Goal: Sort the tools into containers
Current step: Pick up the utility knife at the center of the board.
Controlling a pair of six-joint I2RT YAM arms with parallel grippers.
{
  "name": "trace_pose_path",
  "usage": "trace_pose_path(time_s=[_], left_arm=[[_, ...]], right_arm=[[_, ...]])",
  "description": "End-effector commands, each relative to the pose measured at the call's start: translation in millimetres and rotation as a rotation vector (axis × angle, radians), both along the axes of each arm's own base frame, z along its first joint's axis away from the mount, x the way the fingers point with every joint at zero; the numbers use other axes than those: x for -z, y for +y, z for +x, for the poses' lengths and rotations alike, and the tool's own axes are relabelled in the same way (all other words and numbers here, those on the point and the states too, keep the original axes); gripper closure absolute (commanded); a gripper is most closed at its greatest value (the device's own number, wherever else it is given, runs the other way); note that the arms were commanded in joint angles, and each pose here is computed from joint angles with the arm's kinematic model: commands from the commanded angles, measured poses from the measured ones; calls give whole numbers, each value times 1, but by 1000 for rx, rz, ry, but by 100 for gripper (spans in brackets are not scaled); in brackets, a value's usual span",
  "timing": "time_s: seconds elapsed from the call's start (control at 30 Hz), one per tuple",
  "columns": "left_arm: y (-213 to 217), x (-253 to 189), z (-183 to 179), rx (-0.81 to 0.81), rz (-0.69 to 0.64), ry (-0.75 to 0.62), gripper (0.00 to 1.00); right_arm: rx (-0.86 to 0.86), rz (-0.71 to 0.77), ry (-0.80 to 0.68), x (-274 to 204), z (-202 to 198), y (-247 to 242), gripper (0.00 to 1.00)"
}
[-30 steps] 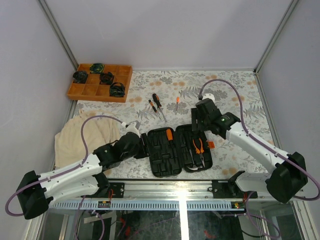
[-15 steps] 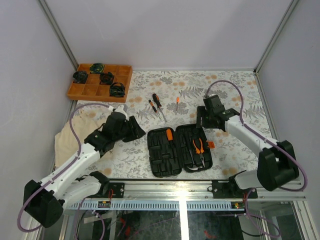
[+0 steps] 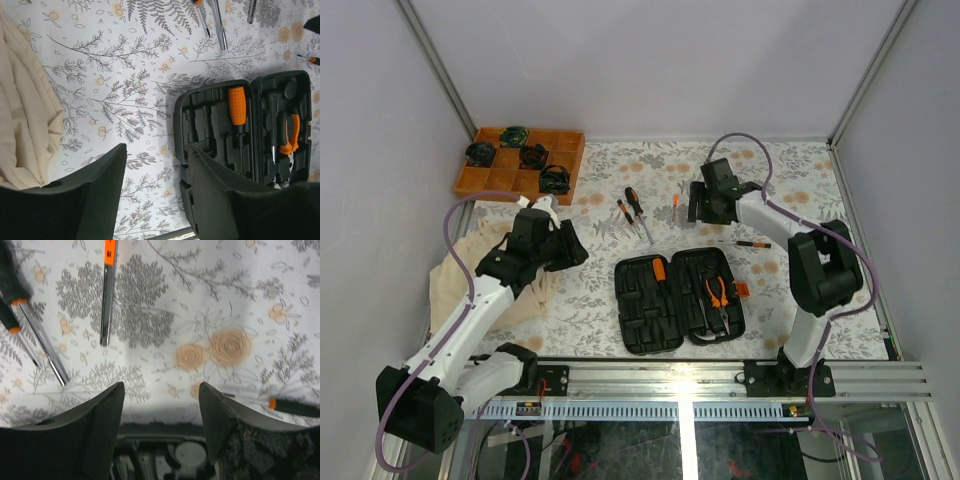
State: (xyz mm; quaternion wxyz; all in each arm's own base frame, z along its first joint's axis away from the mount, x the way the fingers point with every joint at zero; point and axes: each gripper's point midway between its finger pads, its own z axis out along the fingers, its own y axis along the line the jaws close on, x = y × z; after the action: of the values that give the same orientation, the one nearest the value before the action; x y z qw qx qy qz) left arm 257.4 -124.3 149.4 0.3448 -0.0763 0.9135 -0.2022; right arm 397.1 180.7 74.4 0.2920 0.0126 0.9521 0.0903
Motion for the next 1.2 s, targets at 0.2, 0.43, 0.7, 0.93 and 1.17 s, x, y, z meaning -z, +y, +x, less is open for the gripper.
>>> trace_pose_path(time_s=[0.2, 0.43, 0.7, 0.93, 1.17], left_arm=[[12, -8, 2, -17, 45, -70, 47], [11, -3, 3, -12, 48, -55, 46], [9, 0, 4, -4, 46, -43, 46], [8, 1, 4, -1, 42, -39, 46], [7, 2, 5, 7, 33, -35, 46]], right_arm=[[75, 21, -81, -4, 68, 39, 35], [66, 5, -77, 5, 94, 65, 38], [98, -48, -42, 32, 111, 72, 45], [82, -91, 1, 54, 117, 77, 47], [76, -163, 43, 65, 107, 67, 55]])
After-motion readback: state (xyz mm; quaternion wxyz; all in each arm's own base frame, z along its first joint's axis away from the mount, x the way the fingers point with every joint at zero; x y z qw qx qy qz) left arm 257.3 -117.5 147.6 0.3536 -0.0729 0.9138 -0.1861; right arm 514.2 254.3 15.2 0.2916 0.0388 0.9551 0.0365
